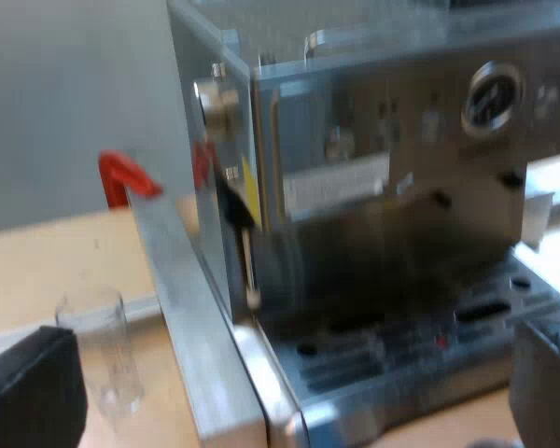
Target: Grind coffee beans and then tamp
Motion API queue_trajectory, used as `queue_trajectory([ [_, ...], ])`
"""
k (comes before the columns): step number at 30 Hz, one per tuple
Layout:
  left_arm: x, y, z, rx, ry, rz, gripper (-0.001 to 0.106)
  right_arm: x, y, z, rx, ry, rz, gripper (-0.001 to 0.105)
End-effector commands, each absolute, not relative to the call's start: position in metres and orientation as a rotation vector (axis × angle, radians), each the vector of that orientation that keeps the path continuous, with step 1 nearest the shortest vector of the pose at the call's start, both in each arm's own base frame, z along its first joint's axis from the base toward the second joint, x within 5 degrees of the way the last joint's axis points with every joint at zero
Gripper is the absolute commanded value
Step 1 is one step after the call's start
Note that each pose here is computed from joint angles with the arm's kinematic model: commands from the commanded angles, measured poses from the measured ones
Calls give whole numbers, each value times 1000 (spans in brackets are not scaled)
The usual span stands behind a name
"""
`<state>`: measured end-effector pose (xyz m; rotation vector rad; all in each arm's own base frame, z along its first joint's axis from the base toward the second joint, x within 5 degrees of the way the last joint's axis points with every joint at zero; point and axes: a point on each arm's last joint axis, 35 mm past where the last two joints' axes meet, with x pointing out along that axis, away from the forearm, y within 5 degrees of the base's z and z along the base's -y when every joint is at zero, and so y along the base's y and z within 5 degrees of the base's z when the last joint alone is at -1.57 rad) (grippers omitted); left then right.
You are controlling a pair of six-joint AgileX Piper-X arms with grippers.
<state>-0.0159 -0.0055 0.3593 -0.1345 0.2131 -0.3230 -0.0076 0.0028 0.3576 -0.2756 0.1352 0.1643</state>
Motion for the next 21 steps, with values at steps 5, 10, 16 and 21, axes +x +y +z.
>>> queue_trajectory([
  [5,-16,-5,343,-142,367,-310,93,-7,4,356,-281,175,195,54],
  [10,-16,-5,339,-142,403,-299,93,-8,4,353,-278,198,216,54],
  [16,-14,-5,338,-139,392,-284,93,-6,6,350,-272,207,251,54],
  [21,3,-6,329,-131,353,-246,93,1,7,339,-265,241,286,54],
])
